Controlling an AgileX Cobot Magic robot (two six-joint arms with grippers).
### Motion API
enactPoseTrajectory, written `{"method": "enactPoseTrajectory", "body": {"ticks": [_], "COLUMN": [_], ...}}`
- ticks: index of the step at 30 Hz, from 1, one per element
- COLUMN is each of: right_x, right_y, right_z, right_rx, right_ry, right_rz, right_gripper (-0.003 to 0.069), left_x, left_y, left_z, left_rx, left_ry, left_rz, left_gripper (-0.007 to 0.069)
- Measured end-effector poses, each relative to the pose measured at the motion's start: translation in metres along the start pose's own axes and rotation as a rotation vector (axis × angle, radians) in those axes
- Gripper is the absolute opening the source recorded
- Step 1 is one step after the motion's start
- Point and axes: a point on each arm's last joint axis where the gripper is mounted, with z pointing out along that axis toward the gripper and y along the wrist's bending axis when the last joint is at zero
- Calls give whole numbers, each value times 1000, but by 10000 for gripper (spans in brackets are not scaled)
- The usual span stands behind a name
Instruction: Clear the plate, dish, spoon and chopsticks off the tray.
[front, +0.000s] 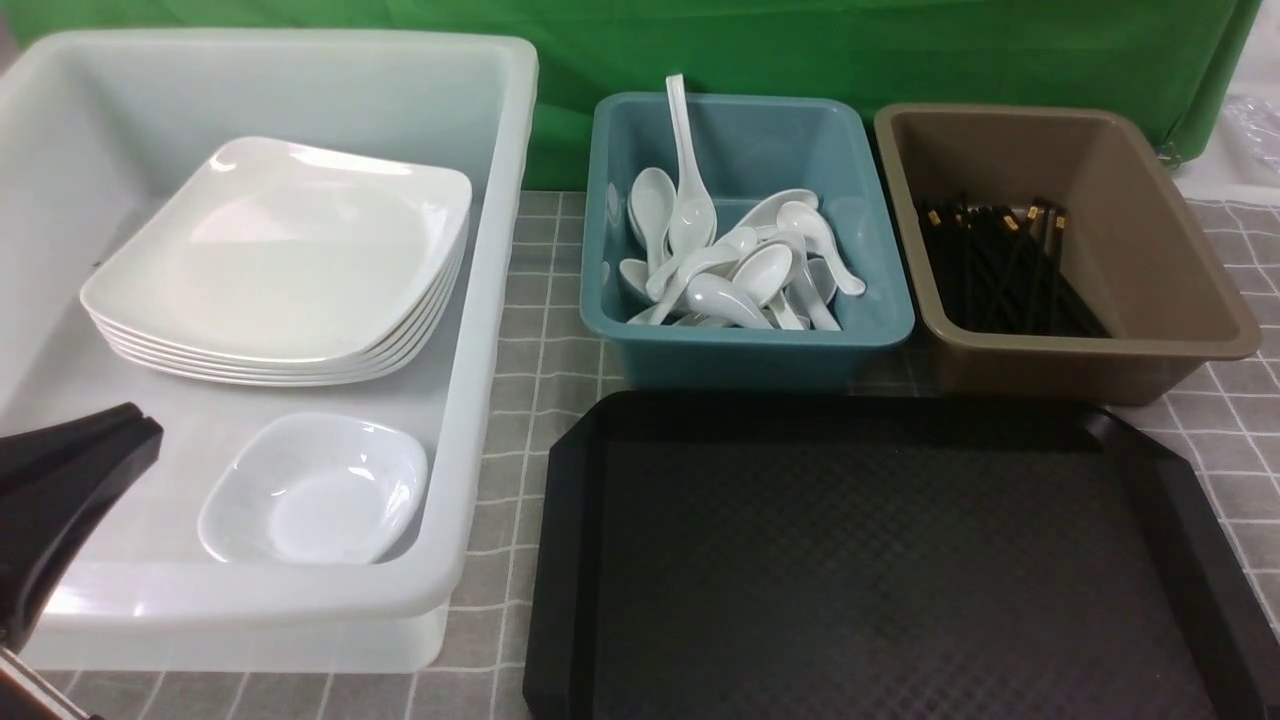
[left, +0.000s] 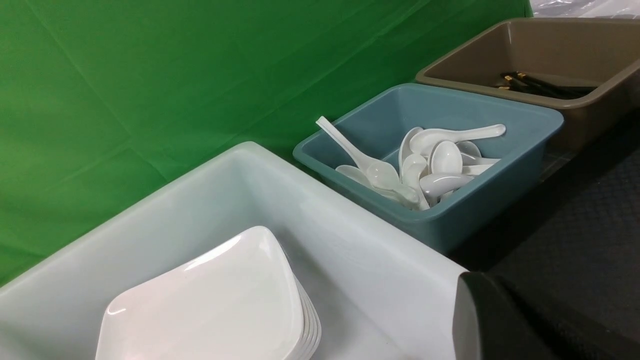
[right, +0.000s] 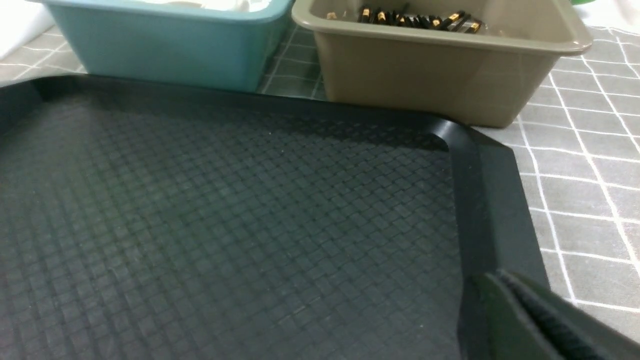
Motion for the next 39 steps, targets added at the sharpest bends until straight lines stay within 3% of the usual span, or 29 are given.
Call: {"method": "enactPoseTrajectory", "body": {"ticks": [13,22,27,31,39], "right_x": [0,0,0,0,0], "right_y": [0,0,0,0,0], "right_z": [0,0,0,0,0], "right_rx": [0,0,0,0,0], "right_ry": [0,0,0,0,0], "right_rz": [1,2,2,2,2], "right_gripper": [59,59,59,61,73], "left_x": [-1,28,92,122,123], "left_y": [2,12,-10,-23,-23], "left_z": [0,-26,-29,-23,-23], "left_rx": [-17,-403,-554,-484,-483], "left_ry": [-8,-156,-42,94,98], "left_rz": [10,-313,-417,-495,-510], "left_gripper": [5,6,6,6,6]}}
